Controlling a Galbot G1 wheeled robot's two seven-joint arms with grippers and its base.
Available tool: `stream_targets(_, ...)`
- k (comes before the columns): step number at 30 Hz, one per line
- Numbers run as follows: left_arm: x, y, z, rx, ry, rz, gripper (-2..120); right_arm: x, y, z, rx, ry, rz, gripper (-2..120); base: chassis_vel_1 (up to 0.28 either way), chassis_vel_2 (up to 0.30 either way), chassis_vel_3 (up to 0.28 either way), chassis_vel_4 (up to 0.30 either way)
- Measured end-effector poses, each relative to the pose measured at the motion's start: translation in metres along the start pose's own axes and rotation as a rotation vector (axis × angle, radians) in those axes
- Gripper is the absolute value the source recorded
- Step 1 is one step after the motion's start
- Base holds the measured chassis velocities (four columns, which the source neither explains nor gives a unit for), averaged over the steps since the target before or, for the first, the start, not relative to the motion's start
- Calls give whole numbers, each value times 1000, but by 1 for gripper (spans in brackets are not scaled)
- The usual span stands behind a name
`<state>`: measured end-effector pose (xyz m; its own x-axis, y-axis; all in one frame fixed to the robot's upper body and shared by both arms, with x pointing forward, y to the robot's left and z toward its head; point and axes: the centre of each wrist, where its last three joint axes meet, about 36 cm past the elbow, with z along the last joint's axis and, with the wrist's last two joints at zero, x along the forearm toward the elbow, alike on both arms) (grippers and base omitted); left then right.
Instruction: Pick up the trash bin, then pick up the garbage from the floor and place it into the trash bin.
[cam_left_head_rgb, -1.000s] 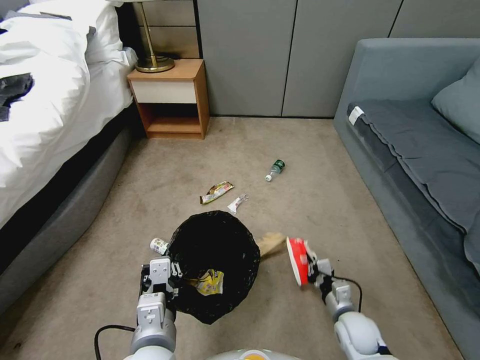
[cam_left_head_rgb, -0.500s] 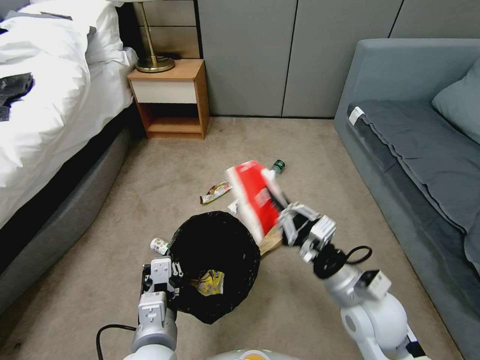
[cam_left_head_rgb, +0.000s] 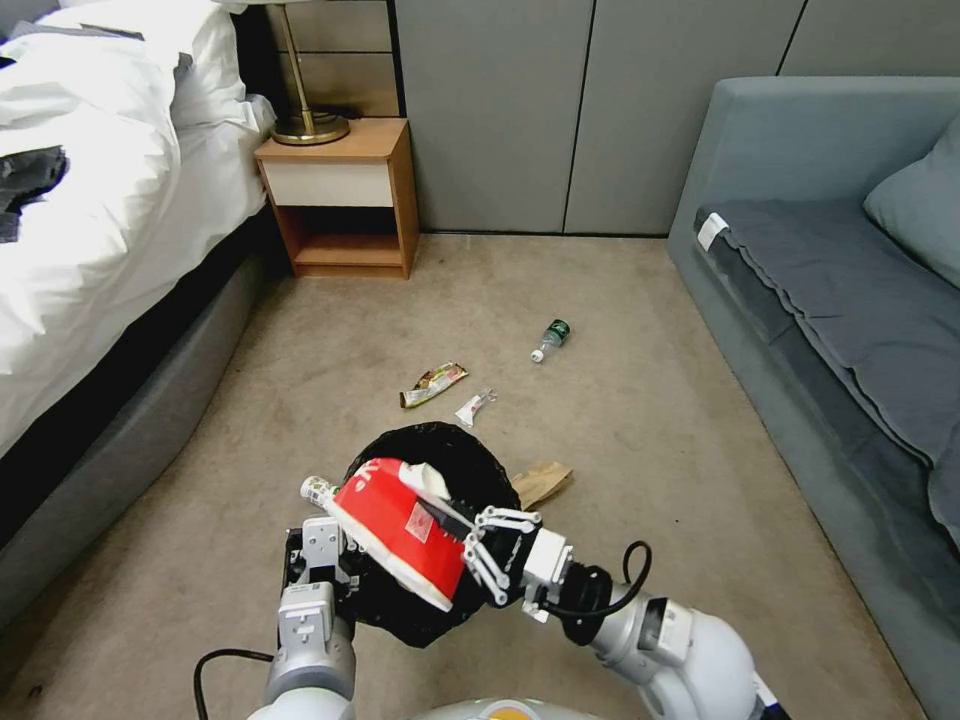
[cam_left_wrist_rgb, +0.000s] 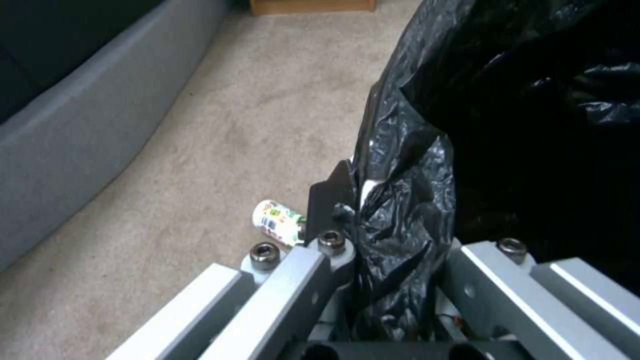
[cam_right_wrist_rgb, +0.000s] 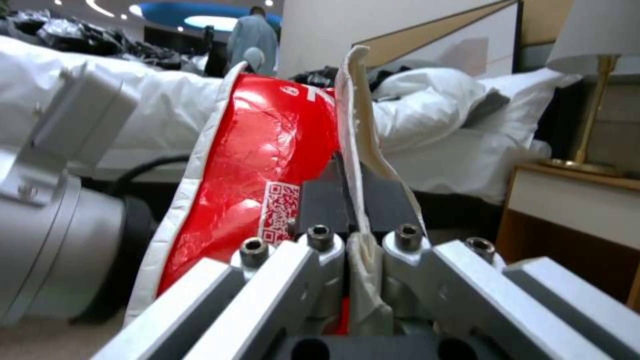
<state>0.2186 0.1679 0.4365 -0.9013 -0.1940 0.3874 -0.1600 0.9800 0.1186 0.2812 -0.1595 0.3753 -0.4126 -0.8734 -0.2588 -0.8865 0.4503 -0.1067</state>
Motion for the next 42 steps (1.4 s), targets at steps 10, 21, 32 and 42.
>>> stream_targets(10, 1, -2, 0, -2, -1, 12, 3, 3, 5, 11, -8, 30, 11, 0, 0, 0, 0, 0)
stream_targets(21, 5, -3, 3, -11, 2, 12, 3, 5, -7, 10, 15, 26, 50, 0, 0, 0, 0, 0)
stream_targets(32, 7, -2, 2, -15, -2, 12, 3, 12, -20, 22, 19, 58, 104, 0, 0, 0, 0, 0)
stream_targets(42, 6, 0, -2, -11, -11, 9, 3, 15, -15, 26, 25, 88, 118, 18, 0, 0, 0, 0)
